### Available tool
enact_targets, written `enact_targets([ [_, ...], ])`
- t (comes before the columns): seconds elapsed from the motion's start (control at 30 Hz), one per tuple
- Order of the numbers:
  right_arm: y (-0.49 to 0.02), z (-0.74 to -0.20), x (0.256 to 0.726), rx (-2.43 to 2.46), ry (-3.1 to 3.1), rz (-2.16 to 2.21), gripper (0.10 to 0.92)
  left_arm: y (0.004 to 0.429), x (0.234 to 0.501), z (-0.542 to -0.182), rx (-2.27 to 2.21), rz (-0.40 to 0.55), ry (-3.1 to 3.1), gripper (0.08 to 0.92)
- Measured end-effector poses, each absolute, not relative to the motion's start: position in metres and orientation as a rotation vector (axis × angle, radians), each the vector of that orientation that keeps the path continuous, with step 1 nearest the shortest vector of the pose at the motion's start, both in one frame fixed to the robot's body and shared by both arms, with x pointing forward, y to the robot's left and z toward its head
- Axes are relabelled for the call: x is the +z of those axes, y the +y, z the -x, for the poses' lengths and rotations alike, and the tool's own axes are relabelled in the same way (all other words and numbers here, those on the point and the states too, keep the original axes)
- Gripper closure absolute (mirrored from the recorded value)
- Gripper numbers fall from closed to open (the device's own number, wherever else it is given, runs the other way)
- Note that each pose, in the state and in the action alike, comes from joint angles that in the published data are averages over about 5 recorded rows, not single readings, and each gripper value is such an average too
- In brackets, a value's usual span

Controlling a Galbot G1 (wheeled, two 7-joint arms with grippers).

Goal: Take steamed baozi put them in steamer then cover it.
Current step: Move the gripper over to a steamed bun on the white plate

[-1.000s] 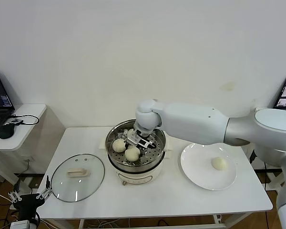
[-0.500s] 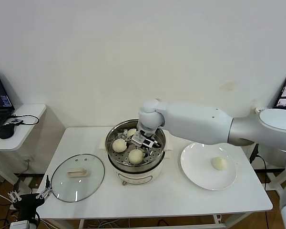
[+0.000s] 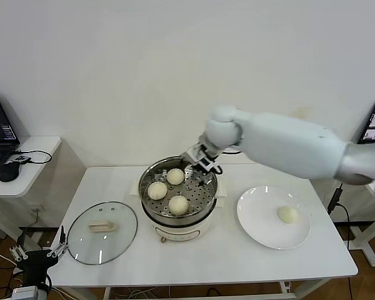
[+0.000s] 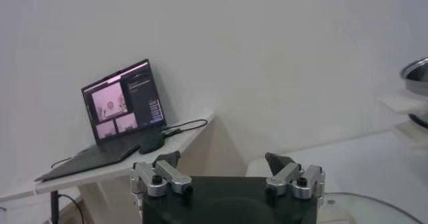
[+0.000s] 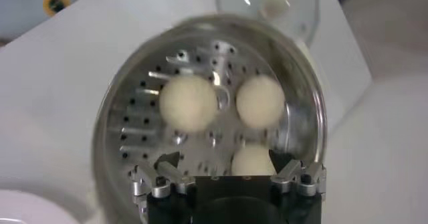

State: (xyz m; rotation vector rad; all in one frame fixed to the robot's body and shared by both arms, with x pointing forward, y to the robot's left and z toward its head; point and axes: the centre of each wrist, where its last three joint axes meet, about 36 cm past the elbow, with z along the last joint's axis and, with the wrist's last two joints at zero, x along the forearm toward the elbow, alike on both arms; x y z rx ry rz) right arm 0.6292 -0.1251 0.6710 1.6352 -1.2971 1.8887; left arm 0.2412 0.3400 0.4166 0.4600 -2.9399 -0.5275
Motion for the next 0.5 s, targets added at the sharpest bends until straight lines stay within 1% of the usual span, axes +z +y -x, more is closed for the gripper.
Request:
enact_targets([
  [0.2, -0.208, -0.621, 0.660, 1.724, -1.437, -1.492, 0.200, 0.337, 0.416, -0.241, -0.541, -0.427, -2.941, 0.177],
  [0.4, -0.296, -0.608, 0.626, 1.576, -1.493, -1.353, 0.200, 0.333, 0.414, -0.241, -0.551, -0.400, -2.938, 0.177],
  [0.5, -0.331, -0.599, 0.607, 1.533, -1.489, -1.295, 0.200, 0.331, 0.412, -0.242, -0.554, -0.390, -2.934, 0.177],
])
